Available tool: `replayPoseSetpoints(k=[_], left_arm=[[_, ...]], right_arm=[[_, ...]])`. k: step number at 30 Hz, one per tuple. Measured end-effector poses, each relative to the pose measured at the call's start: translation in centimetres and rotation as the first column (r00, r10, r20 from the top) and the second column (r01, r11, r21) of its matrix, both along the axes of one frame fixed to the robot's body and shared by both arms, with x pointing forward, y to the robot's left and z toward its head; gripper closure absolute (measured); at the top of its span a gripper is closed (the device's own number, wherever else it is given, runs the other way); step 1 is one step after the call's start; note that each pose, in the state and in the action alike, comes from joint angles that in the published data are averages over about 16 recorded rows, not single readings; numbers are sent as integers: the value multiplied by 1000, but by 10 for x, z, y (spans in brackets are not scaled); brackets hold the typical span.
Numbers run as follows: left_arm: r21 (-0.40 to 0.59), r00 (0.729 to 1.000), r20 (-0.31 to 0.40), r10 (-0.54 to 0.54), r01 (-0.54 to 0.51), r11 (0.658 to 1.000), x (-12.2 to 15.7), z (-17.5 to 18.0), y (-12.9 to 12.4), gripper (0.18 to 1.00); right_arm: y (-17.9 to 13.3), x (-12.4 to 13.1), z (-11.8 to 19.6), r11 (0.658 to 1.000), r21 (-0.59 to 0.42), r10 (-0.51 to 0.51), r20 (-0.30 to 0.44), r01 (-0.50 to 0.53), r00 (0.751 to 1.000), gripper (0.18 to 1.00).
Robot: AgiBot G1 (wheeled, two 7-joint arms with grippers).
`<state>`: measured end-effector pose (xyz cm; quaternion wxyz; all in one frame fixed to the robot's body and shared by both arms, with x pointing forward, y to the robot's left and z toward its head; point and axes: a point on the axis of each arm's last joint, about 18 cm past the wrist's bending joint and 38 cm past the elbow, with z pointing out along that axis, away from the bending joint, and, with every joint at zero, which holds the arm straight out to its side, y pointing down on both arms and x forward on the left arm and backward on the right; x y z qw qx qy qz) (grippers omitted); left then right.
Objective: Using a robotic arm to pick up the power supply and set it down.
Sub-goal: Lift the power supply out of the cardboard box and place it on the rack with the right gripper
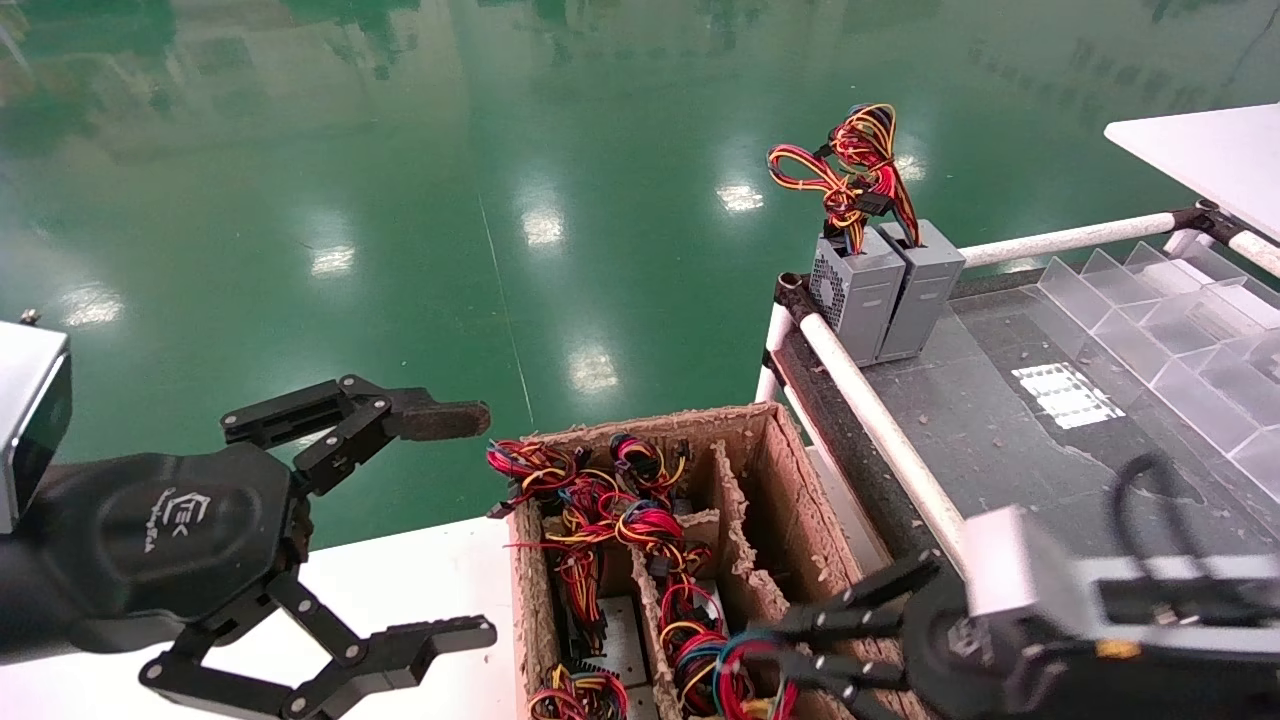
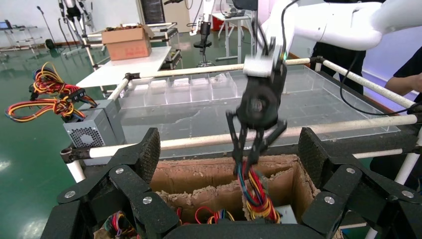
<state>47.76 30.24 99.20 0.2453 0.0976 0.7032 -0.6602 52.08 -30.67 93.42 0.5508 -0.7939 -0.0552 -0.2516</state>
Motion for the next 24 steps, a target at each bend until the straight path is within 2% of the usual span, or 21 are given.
replayPoseSetpoints(k=[7,13,19,24], left_arm=[[0,1000,0,0,0,1000,0,0,0,184],[0,1000,0,0,0,1000,0,0,0,184],[0,1000,0,0,0,1000,0,0,0,184],[0,1000,0,0,0,1000,0,0,0,184]], right_arm=[[-16,-21,47,994,105,-5,91,-5,996,938],[-35,-31,87,980,197,-53,170,19,984,938],[-59,-29,121,960,272,-141,241,73,960,938],[-81,-18,142,937,320,-235,284,140,930,938]])
